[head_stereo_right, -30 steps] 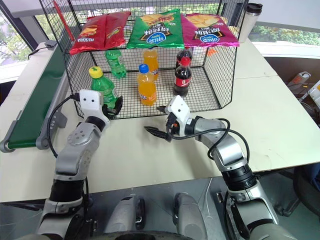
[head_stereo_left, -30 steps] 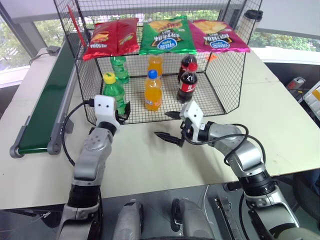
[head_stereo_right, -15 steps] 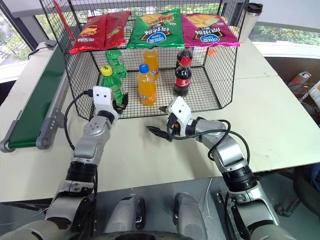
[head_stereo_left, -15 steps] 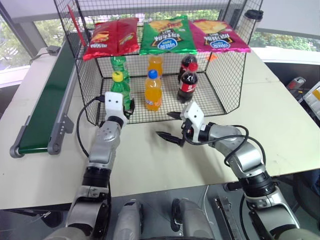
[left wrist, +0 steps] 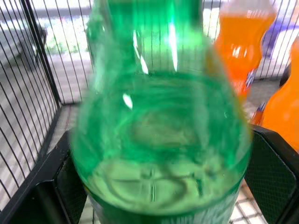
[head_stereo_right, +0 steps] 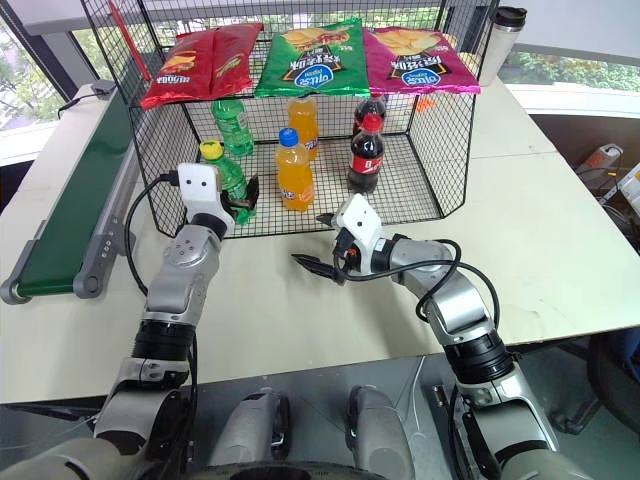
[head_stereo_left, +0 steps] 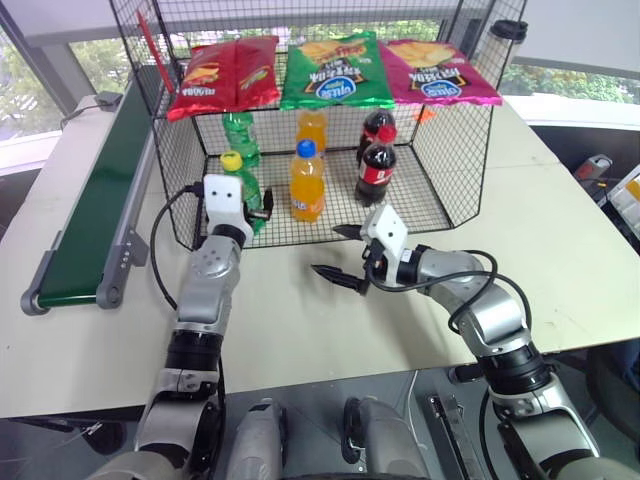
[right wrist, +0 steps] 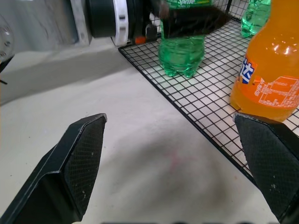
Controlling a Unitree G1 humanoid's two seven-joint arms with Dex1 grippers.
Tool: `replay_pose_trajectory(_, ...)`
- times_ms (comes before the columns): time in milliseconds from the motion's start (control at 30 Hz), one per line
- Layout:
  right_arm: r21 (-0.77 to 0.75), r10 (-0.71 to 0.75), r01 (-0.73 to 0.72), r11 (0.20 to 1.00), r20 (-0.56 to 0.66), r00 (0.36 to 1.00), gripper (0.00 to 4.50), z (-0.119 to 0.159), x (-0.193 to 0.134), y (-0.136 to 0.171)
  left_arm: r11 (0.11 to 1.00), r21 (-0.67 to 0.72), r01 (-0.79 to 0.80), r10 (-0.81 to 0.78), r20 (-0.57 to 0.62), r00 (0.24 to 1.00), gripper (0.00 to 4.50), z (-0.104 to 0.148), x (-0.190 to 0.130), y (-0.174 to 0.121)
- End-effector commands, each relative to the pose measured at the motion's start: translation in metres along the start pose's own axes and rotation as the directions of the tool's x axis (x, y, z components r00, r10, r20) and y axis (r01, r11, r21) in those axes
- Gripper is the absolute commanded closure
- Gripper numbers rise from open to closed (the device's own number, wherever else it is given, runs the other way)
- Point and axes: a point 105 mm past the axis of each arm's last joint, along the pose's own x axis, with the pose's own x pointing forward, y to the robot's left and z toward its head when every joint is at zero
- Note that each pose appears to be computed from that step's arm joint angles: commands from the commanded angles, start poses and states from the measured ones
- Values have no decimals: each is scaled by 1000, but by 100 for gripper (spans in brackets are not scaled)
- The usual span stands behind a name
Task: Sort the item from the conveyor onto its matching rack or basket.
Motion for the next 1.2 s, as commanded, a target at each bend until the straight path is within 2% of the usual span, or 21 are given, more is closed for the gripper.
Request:
replay_pose_trajectory(33,-18,9,-8,1000,29,1000,0,7,0,0,1000,9,-12,11,76,997,4,26,-3,3)
replay_pose_trajectory(467,-31,29,-28,999,30,999,0,8,1,2,998,19,-59,55,178,982,4,63,-10,8)
replay_pose_trajectory(800,-37,33,-32,999,29,999,0,9,0,3,998,28,-53,47,196,979,4,79,-28,6)
replay_pose_trajectory(900,-37,33,-32,999,32,999,0,11,-1,3,999,37,-19,12,177,984,4,77,-43,2)
replay_pose_trajectory(1067,-24,66,-65,998,61,996,0,17,-5,8,996,53,66,-69,67,995,4,57,-79,-4)
replay_pose_trajectory(1200,-17,93,-92,996,93,991,0,21,-11,13,999,2,40,-40,-27,999,4,38,-103,6)
